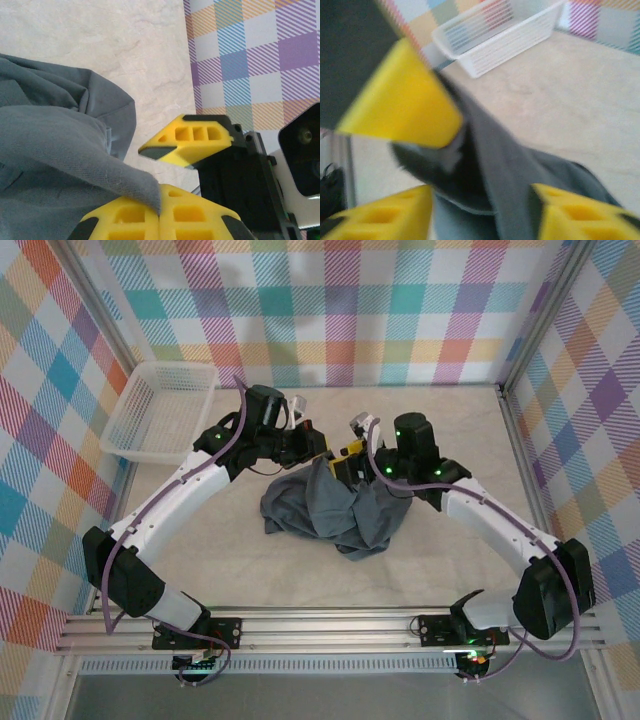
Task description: Fold the inside-out t-shirt
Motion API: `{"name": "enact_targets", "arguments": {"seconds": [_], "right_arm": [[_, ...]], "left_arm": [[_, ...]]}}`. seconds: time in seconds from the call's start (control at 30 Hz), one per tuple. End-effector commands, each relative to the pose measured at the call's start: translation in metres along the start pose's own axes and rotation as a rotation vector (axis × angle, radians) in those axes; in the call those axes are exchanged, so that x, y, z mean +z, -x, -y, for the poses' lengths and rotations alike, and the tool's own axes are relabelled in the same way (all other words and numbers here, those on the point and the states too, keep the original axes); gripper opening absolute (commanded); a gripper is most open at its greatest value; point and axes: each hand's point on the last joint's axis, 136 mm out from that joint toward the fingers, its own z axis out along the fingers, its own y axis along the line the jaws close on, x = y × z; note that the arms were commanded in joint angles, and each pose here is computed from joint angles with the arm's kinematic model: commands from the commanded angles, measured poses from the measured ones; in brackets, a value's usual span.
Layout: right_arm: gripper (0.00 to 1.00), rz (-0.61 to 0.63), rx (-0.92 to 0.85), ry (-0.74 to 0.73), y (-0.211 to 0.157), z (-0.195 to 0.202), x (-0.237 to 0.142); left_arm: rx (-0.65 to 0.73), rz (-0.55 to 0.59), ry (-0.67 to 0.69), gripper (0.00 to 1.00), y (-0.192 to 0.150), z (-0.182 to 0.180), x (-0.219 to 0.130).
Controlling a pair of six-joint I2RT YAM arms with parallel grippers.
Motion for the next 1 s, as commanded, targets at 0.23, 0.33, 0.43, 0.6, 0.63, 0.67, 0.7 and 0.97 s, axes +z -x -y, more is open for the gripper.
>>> {"name": "enact_targets", "arguments": {"seconds": [0.23,0.33,0.43,0.6,0.63,0.67,0.7,0.97], "right_arm": [[0.52,0.0,-0.038,-0.061,0.004,0.026,0.022],[0.61,0.037,-0.05,-0.006,0.01,0.013,0.017],[0.58,0.084,-0.046,0.024,0.018,0.003,0.008],[0.58,0.079,-0.074,0.15,0.004,-0.021,0.003],[0.59,0.067,-0.075,0.125,-0.002,-0.015,0.005],[0.6,0.058,-0.082,0.081,-0.006,-0.006,0.008],[0.6,0.051,-0.087,0.027,-0.009,0.005,0.012],[0.43,-0.046,-0.178,-0.2,-0.016,0.057,0.029]], "left_arm": [[0.02,0.01,-0.014,0.0,0.0,0.003,-0.003],[0.018,0.006,-0.013,0.0,-0.001,0.002,-0.002],[0.019,0.004,-0.013,0.0,-0.001,0.002,-0.001],[0.022,0.006,-0.015,0.0,-0.001,0.003,-0.002],[0.024,0.006,-0.016,0.0,-0.001,0.003,-0.003],[0.024,0.006,-0.014,0.0,-0.002,0.002,-0.003],[0.023,0.006,-0.013,0.0,-0.002,0.002,-0.003],[0.024,0.007,-0.015,0.0,0.0,0.003,-0.001]]}}
